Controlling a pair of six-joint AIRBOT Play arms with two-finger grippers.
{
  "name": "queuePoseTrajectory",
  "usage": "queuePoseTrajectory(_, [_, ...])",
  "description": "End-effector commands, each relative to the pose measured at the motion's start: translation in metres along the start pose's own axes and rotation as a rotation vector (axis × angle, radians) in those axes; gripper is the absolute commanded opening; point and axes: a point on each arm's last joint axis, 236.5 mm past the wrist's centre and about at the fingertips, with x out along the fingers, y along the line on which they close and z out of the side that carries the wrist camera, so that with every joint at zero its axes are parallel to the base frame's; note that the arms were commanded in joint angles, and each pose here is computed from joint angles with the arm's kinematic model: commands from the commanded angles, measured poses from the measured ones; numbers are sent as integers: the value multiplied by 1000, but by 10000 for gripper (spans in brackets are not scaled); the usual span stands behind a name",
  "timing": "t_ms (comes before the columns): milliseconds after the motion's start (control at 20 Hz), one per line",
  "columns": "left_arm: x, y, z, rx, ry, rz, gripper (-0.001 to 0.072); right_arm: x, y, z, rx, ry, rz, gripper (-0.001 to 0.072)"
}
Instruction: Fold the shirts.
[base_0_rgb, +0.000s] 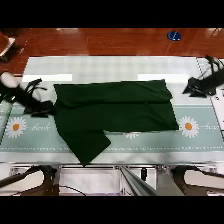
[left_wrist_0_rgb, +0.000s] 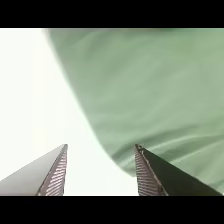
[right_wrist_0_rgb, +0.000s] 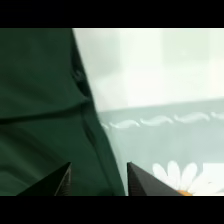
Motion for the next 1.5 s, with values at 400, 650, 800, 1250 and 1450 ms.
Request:
queuePoseTrajectory(400, [67, -48, -89, -313, -97, -372, 510, 42, 30, -80, 200, -111, 275, 408])
queuePoseTrajectory(650, [85, -69, -107, -284, -42, -401, 509, 40, 33, -76, 215, -120, 291, 408])
queuePoseTrajectory(800, [95, -79, -94, -294, -109, -383, 445, 34, 16, -71, 279, -140, 294, 408])
queuePoseTrajectory(1250, [97, -95, -94, -248, -115, -386, 23, 51, -37, -171, 412, 185, 180, 408])
queuePoseTrajectory(1450, [97, -95, -94, -248, -113, -386, 23, 68, -18, -165, 375, 196, 211, 408])
